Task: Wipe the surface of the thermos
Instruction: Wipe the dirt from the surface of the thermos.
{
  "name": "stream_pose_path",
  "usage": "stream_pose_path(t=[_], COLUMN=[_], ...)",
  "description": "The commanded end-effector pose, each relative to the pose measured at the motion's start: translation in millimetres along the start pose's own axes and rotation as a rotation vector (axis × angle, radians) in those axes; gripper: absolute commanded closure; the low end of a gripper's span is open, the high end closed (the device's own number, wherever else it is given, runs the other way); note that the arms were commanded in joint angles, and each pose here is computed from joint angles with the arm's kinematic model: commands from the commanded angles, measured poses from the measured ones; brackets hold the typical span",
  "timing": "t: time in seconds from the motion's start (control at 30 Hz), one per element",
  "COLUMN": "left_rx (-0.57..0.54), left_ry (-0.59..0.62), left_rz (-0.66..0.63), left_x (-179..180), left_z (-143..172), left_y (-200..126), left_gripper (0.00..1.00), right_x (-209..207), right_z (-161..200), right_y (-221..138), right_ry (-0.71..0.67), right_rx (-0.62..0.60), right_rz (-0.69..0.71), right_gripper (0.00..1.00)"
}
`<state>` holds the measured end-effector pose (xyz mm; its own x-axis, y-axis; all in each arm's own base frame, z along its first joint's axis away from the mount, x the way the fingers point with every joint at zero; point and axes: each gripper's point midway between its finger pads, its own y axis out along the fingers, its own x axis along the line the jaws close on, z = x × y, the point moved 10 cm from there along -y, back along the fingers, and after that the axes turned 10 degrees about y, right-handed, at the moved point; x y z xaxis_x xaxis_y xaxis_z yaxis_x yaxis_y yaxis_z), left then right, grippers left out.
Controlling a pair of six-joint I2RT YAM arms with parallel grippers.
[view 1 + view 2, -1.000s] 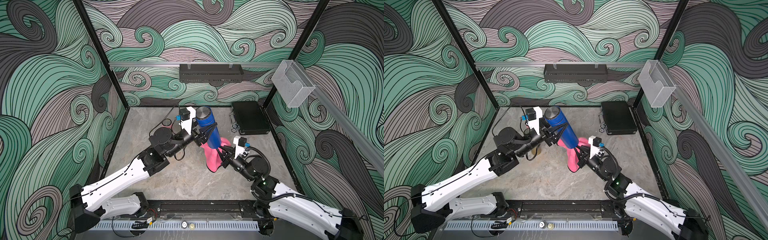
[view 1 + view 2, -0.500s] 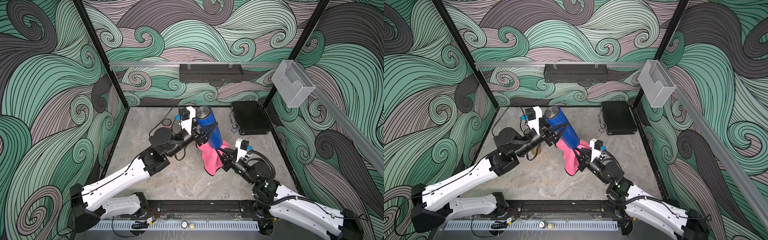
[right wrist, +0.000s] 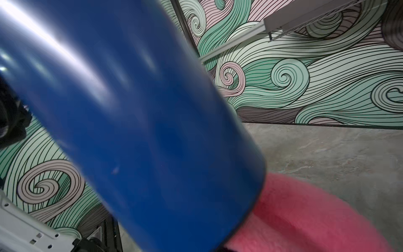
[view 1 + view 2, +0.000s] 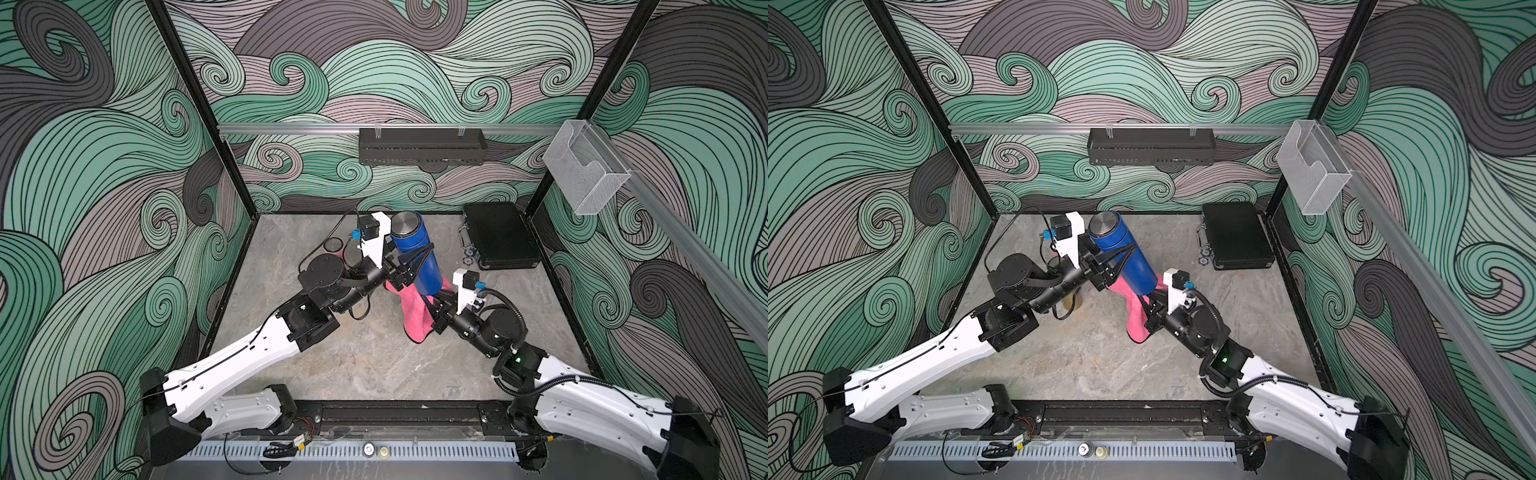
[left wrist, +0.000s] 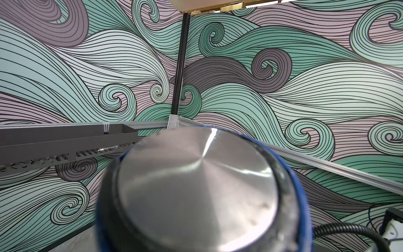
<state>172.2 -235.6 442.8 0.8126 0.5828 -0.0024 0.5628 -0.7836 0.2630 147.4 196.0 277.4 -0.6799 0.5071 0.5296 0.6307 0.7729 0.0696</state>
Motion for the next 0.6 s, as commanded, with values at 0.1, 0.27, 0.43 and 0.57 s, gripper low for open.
stream_pose_path(t=[0.1, 0.27, 0.43, 0.57], left_rx=[-0.043, -0.046, -0.053, -0.053], left_ry=[0.031, 0.030, 0.021, 0.024], left_rz=[-0.024, -0.026, -0.018, -0.021], left_x=[1.9, 2.3, 1.8, 1.9], left_z=[-12.2, -11.1, -12.2, -12.4], left_y=[-1.2, -3.9, -6.5, -9.7], left_gripper=[1.00, 1.00, 1.00, 1.00], right_x=[21.7, 8.6, -5.6, -9.3], right_z=[-15.3, -24.6, -29.1, -31.4], right_y=[-7.7, -26.8, -27.6, -26.2], right_ry=[-0.018, 0.004, 0.007, 0.010], right_rx=[-0.119, -0.175, -0.178, -0.178], right_rz=[-0.094, -0.014, 0.085, 0.081], right_gripper=[1.00, 1.00, 1.00, 1.00])
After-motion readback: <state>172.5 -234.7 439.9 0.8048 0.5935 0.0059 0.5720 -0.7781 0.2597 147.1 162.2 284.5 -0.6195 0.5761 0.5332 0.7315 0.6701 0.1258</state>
